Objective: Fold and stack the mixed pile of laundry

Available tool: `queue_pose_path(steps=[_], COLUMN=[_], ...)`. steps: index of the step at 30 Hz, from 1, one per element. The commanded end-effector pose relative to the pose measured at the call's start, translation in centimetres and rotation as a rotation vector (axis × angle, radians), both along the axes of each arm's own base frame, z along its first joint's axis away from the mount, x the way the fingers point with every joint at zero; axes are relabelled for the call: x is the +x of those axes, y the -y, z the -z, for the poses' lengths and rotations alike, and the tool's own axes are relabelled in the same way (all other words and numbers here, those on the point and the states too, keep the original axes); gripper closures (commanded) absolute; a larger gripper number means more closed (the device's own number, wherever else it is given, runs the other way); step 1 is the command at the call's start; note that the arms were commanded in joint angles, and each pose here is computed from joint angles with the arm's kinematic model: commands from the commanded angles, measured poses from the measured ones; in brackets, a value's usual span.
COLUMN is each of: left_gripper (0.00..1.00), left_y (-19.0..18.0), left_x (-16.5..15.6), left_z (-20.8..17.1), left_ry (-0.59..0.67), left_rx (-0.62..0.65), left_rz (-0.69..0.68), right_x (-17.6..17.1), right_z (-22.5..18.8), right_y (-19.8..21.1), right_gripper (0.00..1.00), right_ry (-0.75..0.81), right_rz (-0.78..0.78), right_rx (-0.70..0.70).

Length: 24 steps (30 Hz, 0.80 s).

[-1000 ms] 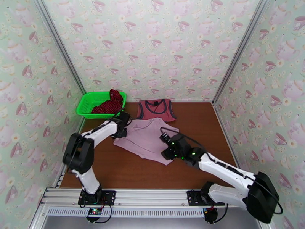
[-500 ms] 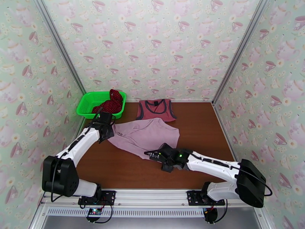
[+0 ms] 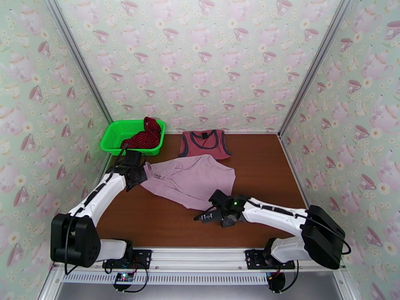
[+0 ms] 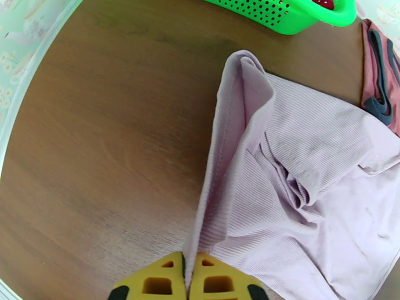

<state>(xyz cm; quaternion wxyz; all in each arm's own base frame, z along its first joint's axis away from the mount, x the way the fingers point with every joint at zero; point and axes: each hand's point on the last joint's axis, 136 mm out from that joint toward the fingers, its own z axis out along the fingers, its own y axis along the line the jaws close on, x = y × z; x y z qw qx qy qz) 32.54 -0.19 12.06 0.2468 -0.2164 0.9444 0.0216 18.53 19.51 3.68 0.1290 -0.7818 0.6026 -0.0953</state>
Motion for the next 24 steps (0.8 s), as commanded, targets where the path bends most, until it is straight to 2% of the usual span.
queue_pose_path(steps=[1, 5, 8, 11, 14, 16, 19, 21, 24], left_gripper=[1.00, 1.00, 1.00, 1.00, 1.00, 1.00, 1.00, 1.00, 1.00], left_y=[0.3, 0.1, -0.1, -0.1, 0.3, 0.6, 1.0, 1.4, 2.0], left_x=[-0.1, -0.1, 0.0, 0.1, 0.1, -0.2, -0.3, -1.0, -2.4], left_z=[0.3, 0.5, 0.5, 0.2, -1.0, -2.0, -6.1, -9.2, -13.9], left_ry=[0.011, 0.009, 0.010, 0.020, 0.048, 0.060, 0.139, 0.206, 0.306], left_rx=[-0.033, -0.032, -0.034, -0.055, -0.095, -0.119, -0.160, -0.202, -0.253], left_rz=[0.008, 0.005, -0.001, -0.004, 0.003, 0.009, 0.024, 0.045, 0.079], right_x=[0.6, 0.9, 1.1, 1.5, 2.2, 3.1, 4.6, 5.4, 6.2], right_z=[0.9, 1.8, 2.7, 3.0, 1.2, -2.0, -9.5, -15.4, -22.3], right_y=[-1.3, -1.6, -1.5, -1.4, -1.2, -1.4, -1.2, -0.1, 2.5], right_gripper=[0.41, 0.49, 0.68, 0.97, 1.00, 1.00, 1.00, 1.00, 1.00], right_ry=[-0.002, -0.029, -0.033, -0.019, 0.011, 0.061, 0.195, 0.311, 0.457], right_rz=[-0.049, -0.052, -0.046, -0.033, 0.005, 0.051, 0.125, 0.183, 0.270], right_rx=[0.020, 0.007, -0.001, -0.009, 0.026, 0.115, 0.317, 0.456, 0.573])
